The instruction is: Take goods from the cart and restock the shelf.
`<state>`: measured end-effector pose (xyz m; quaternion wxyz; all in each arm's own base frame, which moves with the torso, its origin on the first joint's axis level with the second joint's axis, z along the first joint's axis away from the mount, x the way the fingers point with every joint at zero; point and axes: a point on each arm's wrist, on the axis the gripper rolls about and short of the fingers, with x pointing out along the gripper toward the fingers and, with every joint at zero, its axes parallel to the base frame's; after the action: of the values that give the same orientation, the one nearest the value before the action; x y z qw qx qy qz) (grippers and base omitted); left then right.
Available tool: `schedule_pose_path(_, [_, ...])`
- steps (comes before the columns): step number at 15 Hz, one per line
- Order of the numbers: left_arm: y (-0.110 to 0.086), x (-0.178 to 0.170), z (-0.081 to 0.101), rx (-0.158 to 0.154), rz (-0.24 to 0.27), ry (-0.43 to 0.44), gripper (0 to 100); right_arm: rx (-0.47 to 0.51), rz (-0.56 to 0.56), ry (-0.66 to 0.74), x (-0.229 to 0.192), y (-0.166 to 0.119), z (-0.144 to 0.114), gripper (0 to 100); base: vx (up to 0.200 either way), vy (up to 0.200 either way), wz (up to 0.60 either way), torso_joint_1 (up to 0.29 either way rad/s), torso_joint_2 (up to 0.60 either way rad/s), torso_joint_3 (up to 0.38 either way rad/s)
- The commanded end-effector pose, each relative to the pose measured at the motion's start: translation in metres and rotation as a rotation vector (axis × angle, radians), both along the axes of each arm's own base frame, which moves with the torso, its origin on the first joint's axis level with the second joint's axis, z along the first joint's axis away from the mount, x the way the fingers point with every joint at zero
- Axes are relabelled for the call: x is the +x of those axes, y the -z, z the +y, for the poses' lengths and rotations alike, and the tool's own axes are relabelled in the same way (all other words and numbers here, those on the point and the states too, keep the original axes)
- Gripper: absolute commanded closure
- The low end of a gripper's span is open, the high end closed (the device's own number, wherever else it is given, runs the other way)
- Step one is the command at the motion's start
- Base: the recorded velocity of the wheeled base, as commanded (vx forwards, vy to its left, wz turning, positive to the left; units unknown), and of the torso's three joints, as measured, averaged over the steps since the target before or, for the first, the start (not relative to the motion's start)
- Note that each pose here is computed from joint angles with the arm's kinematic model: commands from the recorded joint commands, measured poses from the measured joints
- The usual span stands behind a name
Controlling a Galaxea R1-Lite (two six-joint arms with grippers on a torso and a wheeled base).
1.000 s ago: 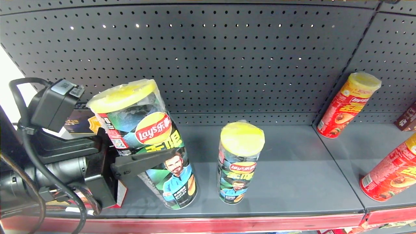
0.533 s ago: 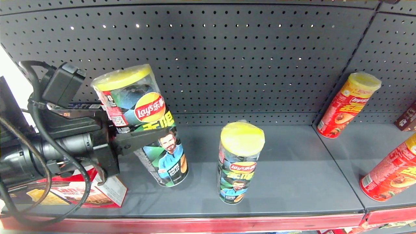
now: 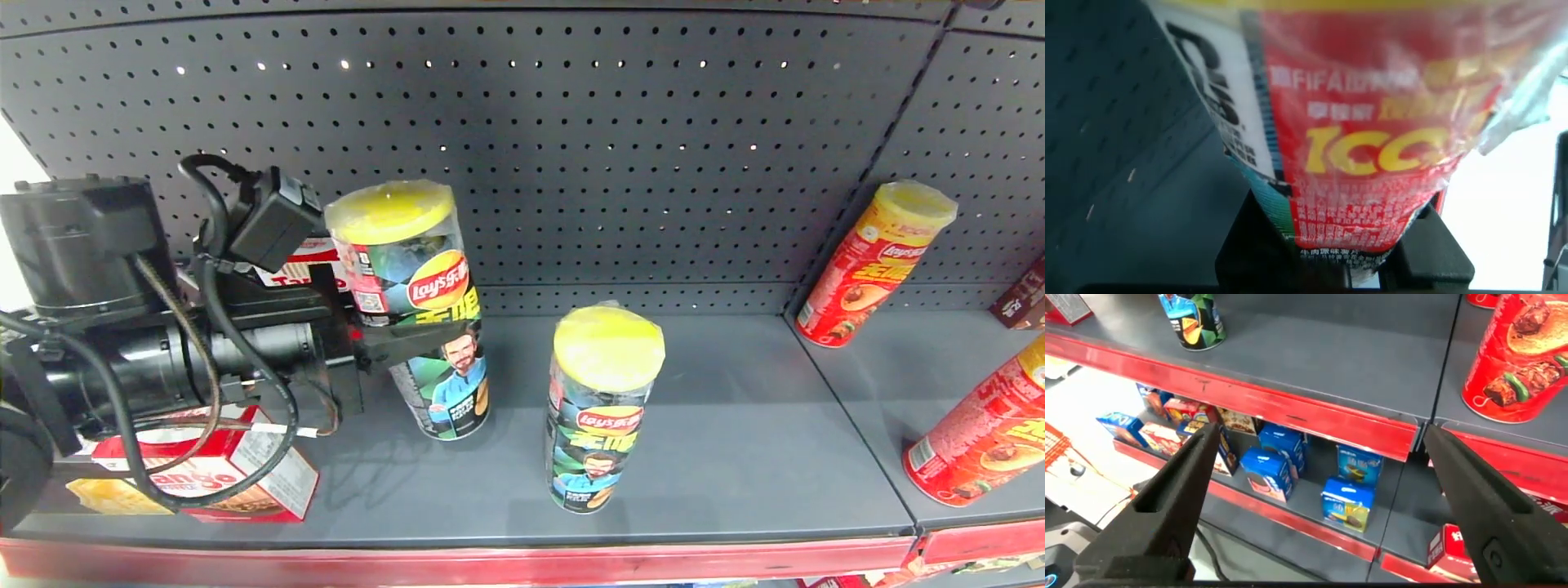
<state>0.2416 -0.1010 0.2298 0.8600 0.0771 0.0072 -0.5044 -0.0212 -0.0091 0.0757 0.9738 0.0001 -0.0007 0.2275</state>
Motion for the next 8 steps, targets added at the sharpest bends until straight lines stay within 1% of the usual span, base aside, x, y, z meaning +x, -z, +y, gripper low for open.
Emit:
schedule_pose_path(1, [0.01, 0.019, -0.008, 0.009, 0.035, 0.042, 100, -0.001, 0.001, -0.001, 0.0, 0.0, 0.0, 0, 0.0, 0.0, 0.0, 0.0, 0.0, 0.0])
schedule_pose_path(3, [0.013, 0.023, -0.01, 0.01, 0.044, 0.06, 100, -0.001, 0.001, -0.001, 0.0, 0.0, 0.0, 0, 0.0, 0.0, 0.0, 0.0, 0.0, 0.0])
schedule_pose_path(4, [0.014, 0.03, -0.012, 0.007, 0.047, 0.085, 100, -0.001, 0.001, -0.001, 0.0, 0.0, 0.0, 0, 0.0, 0.0, 0.0, 0.0, 0.0, 0.0])
schedule_pose_path(6, [0.012, 0.037, -0.015, 0.003, 0.042, 0.101, 100, -0.001, 0.001, -0.001, 0.0, 0.0, 0.0, 0, 0.0, 0.0, 0.0, 0.0, 0.0, 0.0])
schedule_pose_path(7, [0.008, 0.042, -0.018, -0.003, 0.03, 0.126, 100, -0.001, 0.001, -0.001, 0.0, 0.0, 0.0, 0, 0.0, 0.0, 0.0, 0.0, 0.0, 0.0])
schedule_pose_path(8, [0.005, 0.044, -0.021, -0.006, 0.019, 0.13, 100, -0.001, 0.001, -0.001, 0.0, 0.0, 0.0, 0, 0.0, 0.0, 0.0, 0.0, 0.0, 0.0])
